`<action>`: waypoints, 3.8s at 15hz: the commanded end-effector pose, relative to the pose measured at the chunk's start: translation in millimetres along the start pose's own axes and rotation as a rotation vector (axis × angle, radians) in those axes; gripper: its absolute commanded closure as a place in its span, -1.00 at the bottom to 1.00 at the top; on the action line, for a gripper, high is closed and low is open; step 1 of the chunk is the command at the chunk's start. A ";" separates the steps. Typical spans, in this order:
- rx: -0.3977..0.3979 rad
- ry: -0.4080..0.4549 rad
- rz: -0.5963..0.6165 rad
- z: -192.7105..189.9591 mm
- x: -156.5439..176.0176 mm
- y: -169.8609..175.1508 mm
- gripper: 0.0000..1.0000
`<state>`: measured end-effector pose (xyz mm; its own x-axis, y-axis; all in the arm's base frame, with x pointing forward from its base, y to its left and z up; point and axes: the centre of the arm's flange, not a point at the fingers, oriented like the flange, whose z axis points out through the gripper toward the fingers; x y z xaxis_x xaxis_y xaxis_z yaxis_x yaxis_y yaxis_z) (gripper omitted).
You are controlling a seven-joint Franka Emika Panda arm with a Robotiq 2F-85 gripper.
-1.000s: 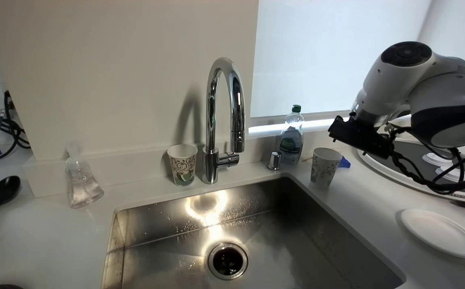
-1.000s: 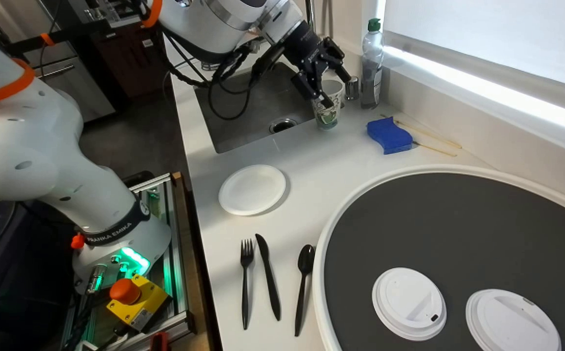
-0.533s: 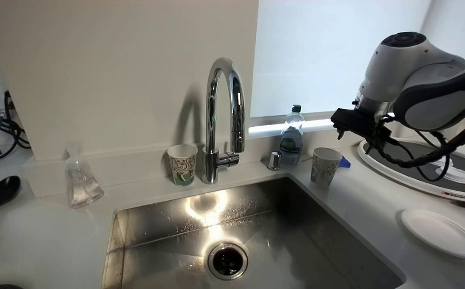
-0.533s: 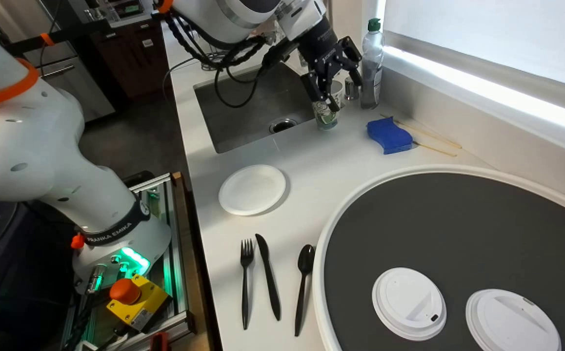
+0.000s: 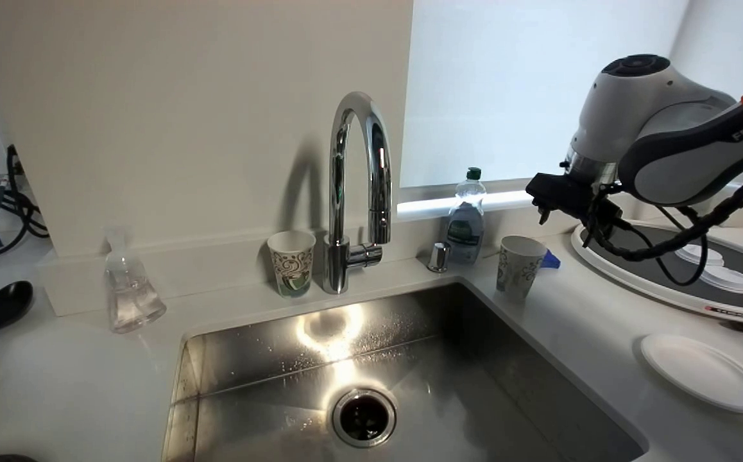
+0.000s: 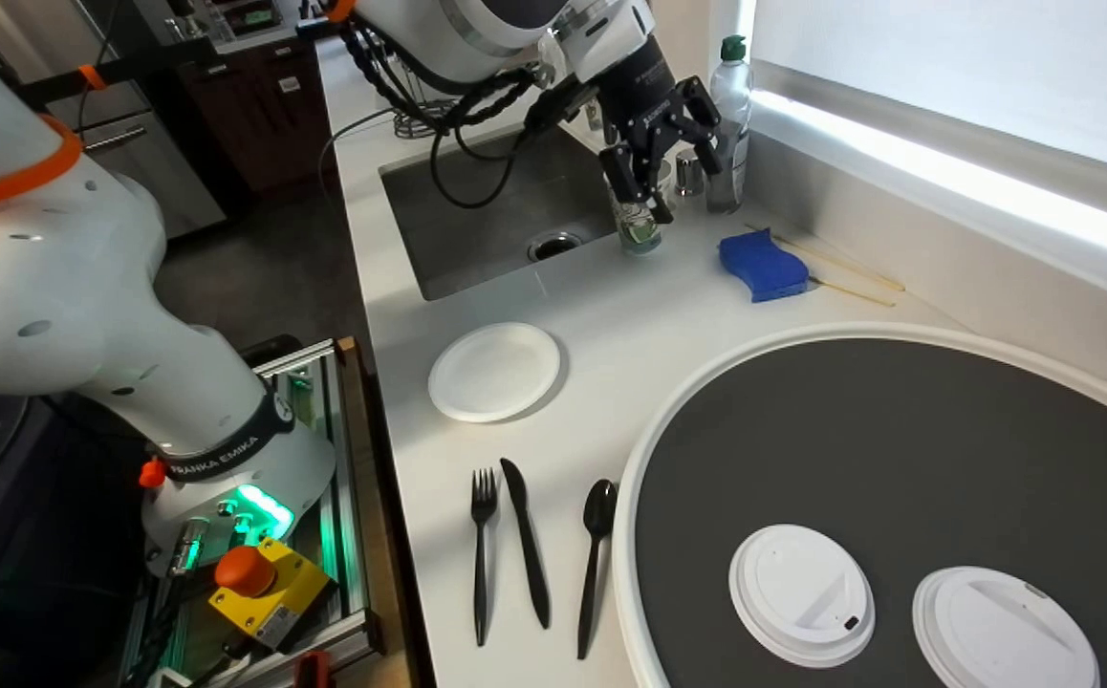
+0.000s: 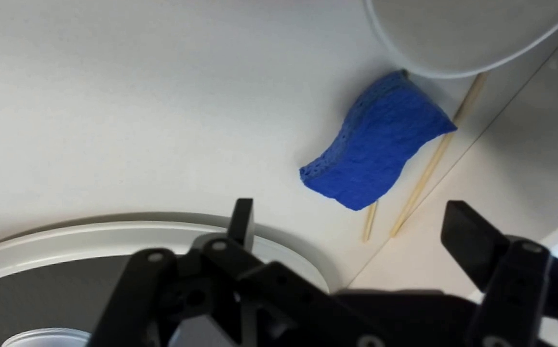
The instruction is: Make the stand up straight, and then put the blue object in the cup
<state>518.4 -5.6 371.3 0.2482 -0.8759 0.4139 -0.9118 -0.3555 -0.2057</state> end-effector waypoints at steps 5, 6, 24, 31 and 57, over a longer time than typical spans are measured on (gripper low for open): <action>-0.125 0.004 0.141 47.9 16.5 -12.1 -1.00; -0.133 -0.010 0.160 54.8 18.5 -15.1 -1.00; -0.145 -0.181 0.448 124.8 41.2 -43.7 -1.00; -0.106 -0.197 0.514 140.4 48.3 -46.3 -0.46; 0.015 0.022 0.409 49.0 97.9 -38.6 0.96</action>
<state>614.8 -102.1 358.2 -0.1371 -0.9455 0.2954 -0.9363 0.0263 -0.3503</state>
